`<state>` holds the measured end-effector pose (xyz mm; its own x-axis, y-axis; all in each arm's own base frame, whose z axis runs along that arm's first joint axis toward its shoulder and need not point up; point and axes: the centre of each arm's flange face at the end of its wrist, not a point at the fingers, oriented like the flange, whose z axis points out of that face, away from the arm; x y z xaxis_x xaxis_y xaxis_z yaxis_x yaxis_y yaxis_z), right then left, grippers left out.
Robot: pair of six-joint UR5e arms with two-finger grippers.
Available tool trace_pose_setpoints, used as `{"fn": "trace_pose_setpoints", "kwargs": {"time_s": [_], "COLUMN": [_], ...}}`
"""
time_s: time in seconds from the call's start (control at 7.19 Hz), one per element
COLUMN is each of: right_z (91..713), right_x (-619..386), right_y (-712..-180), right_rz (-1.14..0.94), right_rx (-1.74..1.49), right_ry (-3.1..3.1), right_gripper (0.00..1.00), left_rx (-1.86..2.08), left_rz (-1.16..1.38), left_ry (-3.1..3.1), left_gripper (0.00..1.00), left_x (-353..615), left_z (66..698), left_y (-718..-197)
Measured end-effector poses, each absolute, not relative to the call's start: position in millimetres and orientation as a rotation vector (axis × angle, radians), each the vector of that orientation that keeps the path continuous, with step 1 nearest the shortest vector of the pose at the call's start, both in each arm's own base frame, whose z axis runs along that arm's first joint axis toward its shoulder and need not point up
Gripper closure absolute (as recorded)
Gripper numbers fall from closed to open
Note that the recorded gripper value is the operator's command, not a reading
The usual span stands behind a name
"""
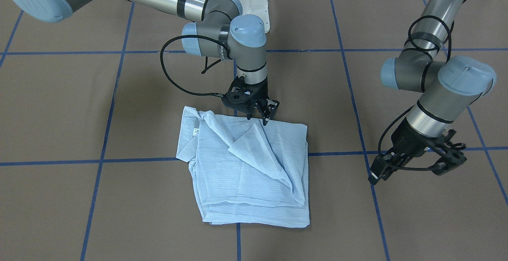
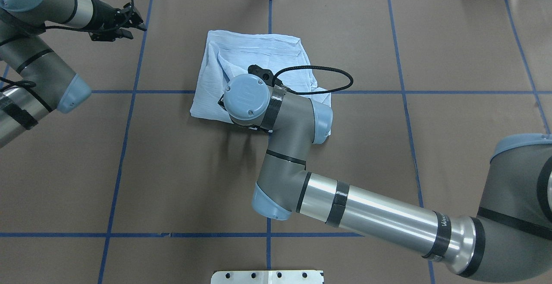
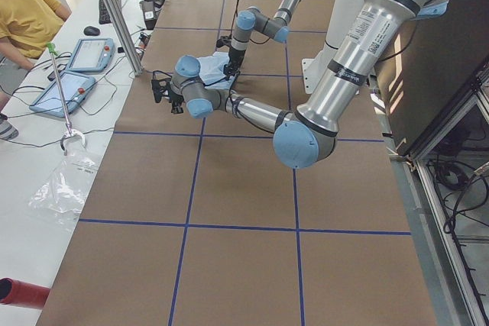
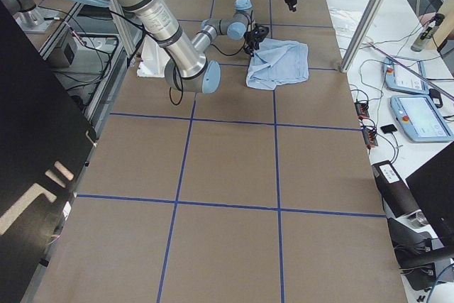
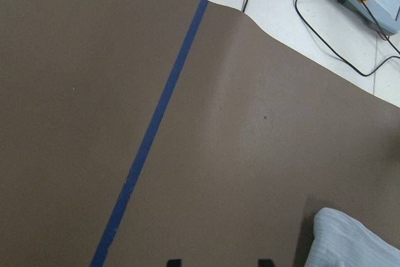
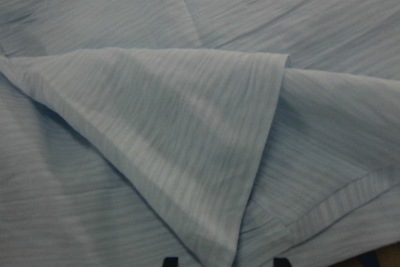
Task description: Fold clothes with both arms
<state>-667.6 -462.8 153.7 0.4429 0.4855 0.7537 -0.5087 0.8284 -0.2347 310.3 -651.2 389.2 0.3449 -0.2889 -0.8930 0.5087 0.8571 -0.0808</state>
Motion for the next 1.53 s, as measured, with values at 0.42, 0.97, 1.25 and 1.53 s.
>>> {"fn": "trace_pose_setpoints", "kwargs": {"time_s": [0.42, 0.97, 1.25, 1.53], "right_z": [153, 140, 158, 179], "right_x": [-668, -624, -599, -584], "right_y": [-463, -518, -560, -597], "right_rz": [0.609, 0.582, 0.535, 0.489], "right_rx": [0.031, 0.103, 0.145, 0.178], "right_ry": [-0.924, -0.938, -0.894, -0.846], "right_gripper": [1.00, 1.00, 1.00, 1.00], "left_rx": [0.226, 0.226, 0.222, 0.221], "left_rz": [-0.525, -0.528, -0.531, -0.533], "left_ry": [1.102, 1.097, 1.094, 1.092], "left_gripper": [0.49, 0.49, 0.49, 0.49], "left_x": [310, 310, 310, 310], "left_z": [391, 394, 397, 399], "left_y": [-651, -650, -649, -648]}}
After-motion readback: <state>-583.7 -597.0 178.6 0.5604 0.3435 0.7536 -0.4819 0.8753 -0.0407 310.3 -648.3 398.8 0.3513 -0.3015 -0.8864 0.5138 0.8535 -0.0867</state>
